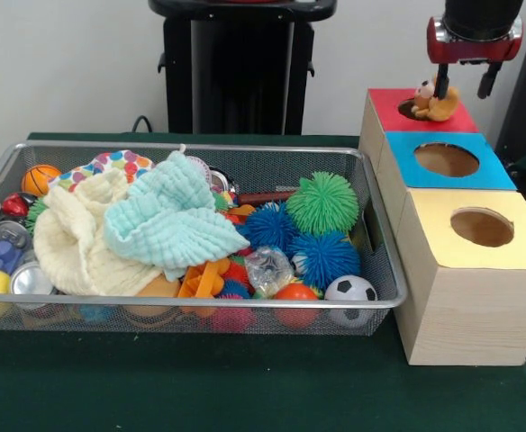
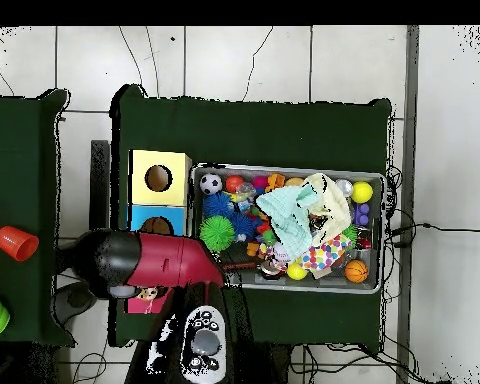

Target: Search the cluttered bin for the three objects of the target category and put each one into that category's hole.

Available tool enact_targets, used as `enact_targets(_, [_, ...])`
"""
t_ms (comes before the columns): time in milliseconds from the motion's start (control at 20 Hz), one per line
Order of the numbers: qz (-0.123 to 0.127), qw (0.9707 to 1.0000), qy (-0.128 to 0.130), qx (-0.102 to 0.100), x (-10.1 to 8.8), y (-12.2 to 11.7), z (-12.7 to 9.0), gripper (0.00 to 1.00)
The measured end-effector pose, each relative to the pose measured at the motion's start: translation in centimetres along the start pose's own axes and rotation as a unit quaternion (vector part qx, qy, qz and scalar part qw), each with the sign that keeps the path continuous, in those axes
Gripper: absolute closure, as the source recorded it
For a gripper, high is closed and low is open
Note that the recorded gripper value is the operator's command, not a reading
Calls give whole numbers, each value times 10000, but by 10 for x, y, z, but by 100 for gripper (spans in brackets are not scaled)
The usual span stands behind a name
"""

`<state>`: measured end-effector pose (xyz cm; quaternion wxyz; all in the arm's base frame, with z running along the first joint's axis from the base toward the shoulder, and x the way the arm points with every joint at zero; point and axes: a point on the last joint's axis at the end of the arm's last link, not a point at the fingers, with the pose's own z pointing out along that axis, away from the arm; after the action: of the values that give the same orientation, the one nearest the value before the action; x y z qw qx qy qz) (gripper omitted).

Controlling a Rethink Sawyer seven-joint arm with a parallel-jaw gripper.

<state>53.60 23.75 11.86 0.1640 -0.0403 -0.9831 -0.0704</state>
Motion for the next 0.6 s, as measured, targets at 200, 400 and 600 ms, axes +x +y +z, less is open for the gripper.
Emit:
enact_targets(200, [51,10000,-75,-30,-2,-2,0,0])
enact_targets(400, [120,9999,-111,-47,-2,-6,2,0])
enact_targets(600, [187,9997,-151,-50,-2,-13,4,0])
